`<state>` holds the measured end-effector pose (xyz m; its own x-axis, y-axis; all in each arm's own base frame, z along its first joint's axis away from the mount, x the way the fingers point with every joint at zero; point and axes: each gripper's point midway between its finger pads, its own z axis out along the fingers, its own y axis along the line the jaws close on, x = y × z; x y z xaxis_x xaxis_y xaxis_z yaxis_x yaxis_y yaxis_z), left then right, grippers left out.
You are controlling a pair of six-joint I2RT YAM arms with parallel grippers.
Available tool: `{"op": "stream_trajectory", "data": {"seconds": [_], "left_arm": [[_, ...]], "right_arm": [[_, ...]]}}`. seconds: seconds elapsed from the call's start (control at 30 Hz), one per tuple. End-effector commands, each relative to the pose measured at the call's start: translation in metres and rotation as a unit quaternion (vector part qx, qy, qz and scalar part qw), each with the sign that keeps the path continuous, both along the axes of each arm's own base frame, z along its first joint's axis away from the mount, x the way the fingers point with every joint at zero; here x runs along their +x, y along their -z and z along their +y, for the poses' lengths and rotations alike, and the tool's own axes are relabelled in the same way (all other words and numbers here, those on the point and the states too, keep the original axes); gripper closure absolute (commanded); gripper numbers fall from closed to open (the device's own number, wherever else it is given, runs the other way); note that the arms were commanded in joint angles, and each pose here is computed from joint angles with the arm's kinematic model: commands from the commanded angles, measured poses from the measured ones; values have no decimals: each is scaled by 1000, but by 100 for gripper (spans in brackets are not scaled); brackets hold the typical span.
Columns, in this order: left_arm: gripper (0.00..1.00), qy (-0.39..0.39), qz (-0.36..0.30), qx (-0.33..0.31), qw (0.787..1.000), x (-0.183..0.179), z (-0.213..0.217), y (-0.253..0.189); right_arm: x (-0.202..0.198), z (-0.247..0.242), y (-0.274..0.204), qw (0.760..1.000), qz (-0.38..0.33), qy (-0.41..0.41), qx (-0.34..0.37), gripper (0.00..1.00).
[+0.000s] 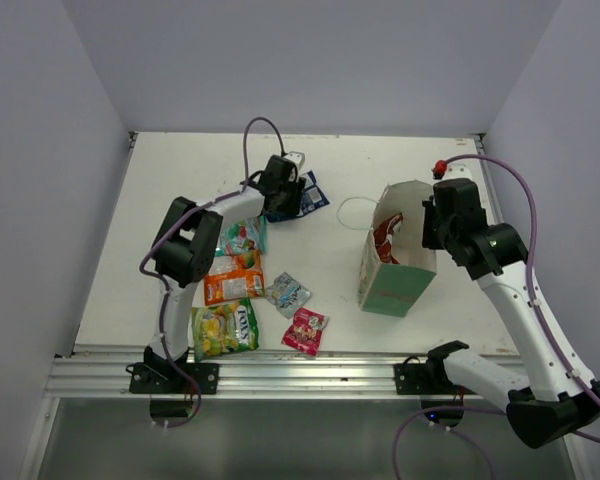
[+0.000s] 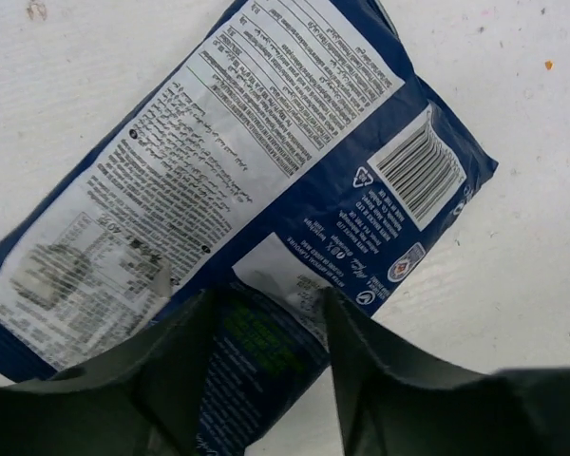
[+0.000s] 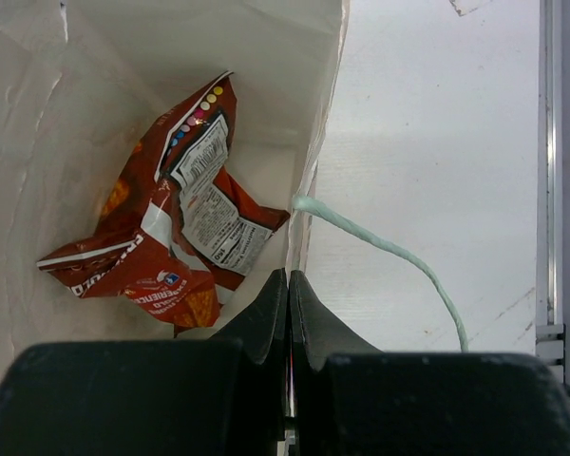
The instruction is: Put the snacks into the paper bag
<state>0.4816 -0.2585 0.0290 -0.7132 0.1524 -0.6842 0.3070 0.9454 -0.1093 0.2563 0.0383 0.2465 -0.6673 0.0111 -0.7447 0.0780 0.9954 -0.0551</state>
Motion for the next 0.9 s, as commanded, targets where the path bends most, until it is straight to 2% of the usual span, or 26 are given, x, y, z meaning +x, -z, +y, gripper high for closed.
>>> {"op": "stream_trajectory", "data": {"seconds": [0.0, 0.13, 0.17, 0.2, 0.23, 0.37, 0.5, 0.87], "left_arm": [[50, 12, 50, 20, 998, -22, 9, 34], [75, 22, 67, 36, 997, -34, 16, 51], [89, 24, 68, 40, 997, -36, 18, 52], [97, 25, 70, 42, 996, -38, 19, 54], [100, 24, 74, 45, 996, -42, 21, 56], [100, 29, 42, 23, 998, -44, 19, 28], [100, 32, -7, -3, 999, -43, 14, -25], [100, 27, -95, -69, 993, -53, 5, -126]], "right_arm": [[7, 8, -8, 1000, -16, -12, 16, 100], [7, 10, -9, 1000, -17, -14, 20, 100], [7, 10, -8, 1000, -16, -14, 20, 100], [7, 10, -9, 1000, -17, -14, 22, 100], [7, 11, -9, 999, -16, -15, 23, 100], [8, 12, -8, 999, -16, -15, 25, 100], [9, 14, -7, 999, -14, -18, 27, 100], [10, 14, -3, 999, -14, -17, 29, 100]]}}
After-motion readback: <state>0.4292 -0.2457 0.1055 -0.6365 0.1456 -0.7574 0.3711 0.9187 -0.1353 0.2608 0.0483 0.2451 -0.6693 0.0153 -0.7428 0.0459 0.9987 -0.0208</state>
